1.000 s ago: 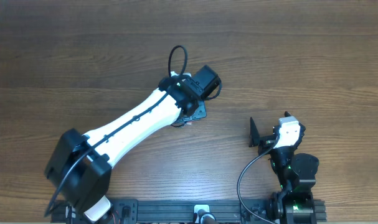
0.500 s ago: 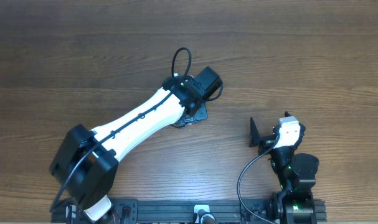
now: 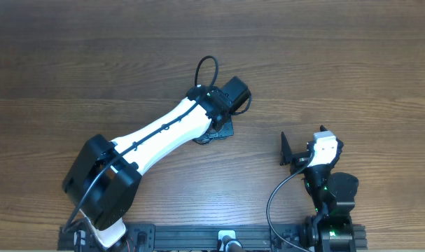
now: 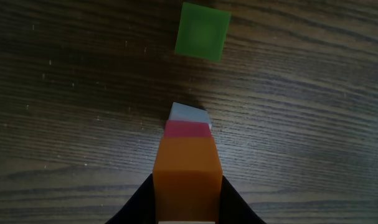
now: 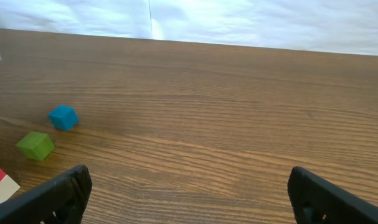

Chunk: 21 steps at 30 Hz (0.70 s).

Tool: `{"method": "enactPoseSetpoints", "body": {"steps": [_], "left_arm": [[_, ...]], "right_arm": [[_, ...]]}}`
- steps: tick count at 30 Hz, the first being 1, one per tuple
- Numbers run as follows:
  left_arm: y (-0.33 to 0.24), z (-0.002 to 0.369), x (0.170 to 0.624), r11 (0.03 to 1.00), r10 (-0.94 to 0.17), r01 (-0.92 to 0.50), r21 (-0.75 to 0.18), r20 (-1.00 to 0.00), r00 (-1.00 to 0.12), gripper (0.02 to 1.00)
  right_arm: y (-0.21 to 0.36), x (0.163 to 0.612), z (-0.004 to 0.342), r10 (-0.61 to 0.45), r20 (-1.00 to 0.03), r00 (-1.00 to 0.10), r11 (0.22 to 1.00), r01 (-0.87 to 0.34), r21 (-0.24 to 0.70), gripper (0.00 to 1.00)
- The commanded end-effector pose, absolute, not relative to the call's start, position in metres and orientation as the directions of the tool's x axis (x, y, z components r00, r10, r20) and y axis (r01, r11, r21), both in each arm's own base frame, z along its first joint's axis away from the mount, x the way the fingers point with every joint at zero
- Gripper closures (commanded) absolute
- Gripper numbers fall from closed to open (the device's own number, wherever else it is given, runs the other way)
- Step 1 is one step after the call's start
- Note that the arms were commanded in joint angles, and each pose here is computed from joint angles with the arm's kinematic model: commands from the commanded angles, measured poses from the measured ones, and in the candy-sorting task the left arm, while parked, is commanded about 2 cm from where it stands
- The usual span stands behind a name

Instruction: Stack Cubes

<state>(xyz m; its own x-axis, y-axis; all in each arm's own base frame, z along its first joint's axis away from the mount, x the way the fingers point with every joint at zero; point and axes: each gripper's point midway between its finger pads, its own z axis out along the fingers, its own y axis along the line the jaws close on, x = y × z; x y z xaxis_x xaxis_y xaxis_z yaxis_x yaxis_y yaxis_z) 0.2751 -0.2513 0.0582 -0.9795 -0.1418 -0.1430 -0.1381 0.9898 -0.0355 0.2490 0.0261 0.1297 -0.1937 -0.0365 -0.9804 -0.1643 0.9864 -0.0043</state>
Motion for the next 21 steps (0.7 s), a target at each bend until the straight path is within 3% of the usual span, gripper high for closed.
{"method": "enactPoseSetpoints", "body": {"steps": [1,8,11,15,21], "left_arm": [[-0.253,0.056,0.278,0.991,-0.133,-0.129,-0.039,-0.135,-0.982,0.709],[-0.253,0.056,0.278,0.991,-0.134,-0.129,-0.039,-0.135,-0.982,0.380],[-0.253,0.056,0.278,0.991,-0.134,-0.130,-0.039,-0.136,-0.982,0.031],[-0.245,0.086,0.292,0.983,-0.180,-0.167,-0.073,-0.236,-0.955,0.020],[-0.207,0.164,0.323,0.938,-0.330,-0.255,-0.237,-0.378,-0.865,0.020]], "right_arm": [[0.028,0.248,0.128,-0.035,-0.980,-0.196,0.985,-0.172,-0.001,0.007],[0.028,0.248,0.128,-0.035,-0.980,-0.196,0.985,-0.172,-0.001,0.007],[0.028,0.248,0.128,-0.035,-0.980,-0.196,0.985,-0.172,-0.001,0.007],[0.028,0.248,0.128,-0.035,-0.980,-0.196,0.985,-0.172,-0.001,0.007],[0.028,0.248,0.128,-0.035,-0.980,-0.196,0.985,-0.172,-0.001,0.007]]}}
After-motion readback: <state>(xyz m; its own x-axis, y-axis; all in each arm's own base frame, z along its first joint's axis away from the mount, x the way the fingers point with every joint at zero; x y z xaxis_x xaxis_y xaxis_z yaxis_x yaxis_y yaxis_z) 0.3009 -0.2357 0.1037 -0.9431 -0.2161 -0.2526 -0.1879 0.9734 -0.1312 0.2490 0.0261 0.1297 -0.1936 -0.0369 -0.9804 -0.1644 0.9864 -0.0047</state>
